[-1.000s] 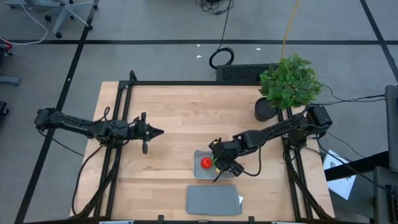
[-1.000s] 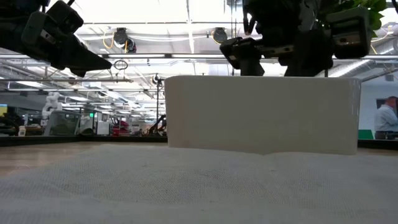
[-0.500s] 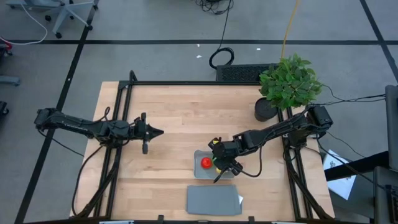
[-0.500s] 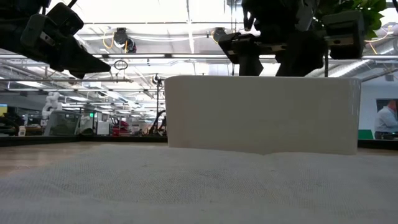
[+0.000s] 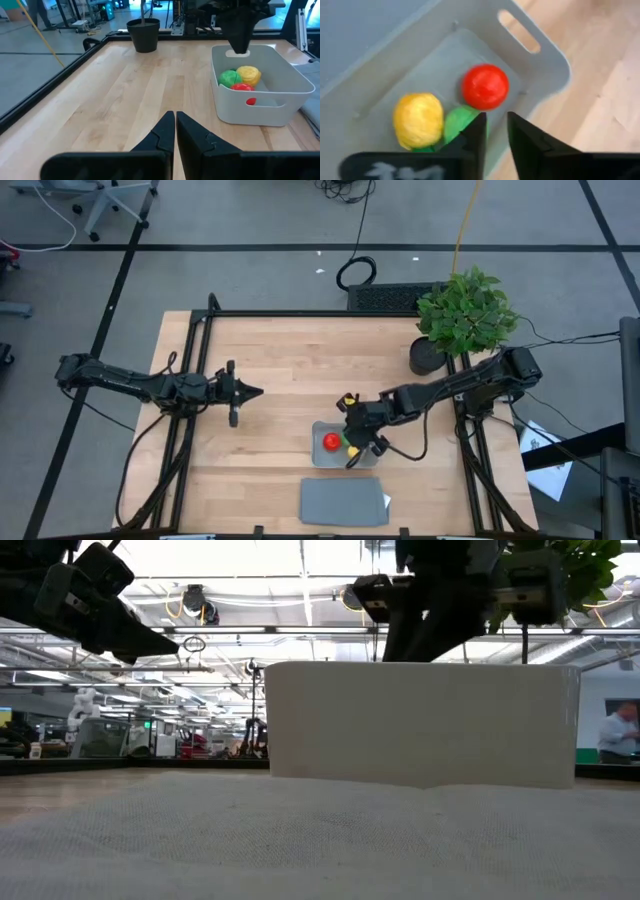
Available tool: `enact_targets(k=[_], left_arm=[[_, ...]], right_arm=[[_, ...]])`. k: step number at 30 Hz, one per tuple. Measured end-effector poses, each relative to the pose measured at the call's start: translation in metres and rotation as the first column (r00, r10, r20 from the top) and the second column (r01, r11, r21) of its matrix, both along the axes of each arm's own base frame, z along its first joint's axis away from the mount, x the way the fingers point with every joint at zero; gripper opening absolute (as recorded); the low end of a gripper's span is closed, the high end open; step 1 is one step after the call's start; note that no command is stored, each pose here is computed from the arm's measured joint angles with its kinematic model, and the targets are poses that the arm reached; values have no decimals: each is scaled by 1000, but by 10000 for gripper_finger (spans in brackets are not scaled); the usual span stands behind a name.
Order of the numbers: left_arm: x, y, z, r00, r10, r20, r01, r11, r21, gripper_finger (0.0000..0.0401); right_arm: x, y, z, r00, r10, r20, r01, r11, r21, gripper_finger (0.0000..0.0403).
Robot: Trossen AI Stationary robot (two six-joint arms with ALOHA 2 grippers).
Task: Pick and placing Produce into tupperware
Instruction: Return to Home Position
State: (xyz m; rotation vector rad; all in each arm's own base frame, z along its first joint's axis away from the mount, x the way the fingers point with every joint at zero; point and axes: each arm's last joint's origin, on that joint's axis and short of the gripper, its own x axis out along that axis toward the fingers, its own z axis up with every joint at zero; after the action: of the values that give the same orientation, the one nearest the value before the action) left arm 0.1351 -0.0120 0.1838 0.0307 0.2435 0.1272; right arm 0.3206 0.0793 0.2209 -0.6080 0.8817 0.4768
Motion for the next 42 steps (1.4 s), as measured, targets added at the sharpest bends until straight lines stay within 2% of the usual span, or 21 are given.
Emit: enact_targets(k=[4, 6, 25, 35, 42], left_arm=[[0, 0, 0, 1000, 0, 0, 0, 1000, 0, 21], [0, 0, 0, 1000, 1, 1, -1, 1000, -5, 21], [0, 0, 0, 1000, 5, 3, -5, 1000, -18, 21], [0, 0, 0, 1000, 8, 5, -7, 1000, -30, 21], [0, 0, 0, 1000, 8, 5, -8, 999, -31, 21]], right_arm=[[1, -4, 1, 1000, -15, 5, 15, 1000, -12, 15], [1, -6, 1, 1000, -18, 9, 18, 1000, -13, 5], [-1, -12, -2, 994, -104, -39, 104, 995, 5, 1], [-3, -19, -9, 975, -206, -81, 210, 977, 40, 0], [-10, -29, -22, 932, -351, -88, 349, 936, -39, 0]])
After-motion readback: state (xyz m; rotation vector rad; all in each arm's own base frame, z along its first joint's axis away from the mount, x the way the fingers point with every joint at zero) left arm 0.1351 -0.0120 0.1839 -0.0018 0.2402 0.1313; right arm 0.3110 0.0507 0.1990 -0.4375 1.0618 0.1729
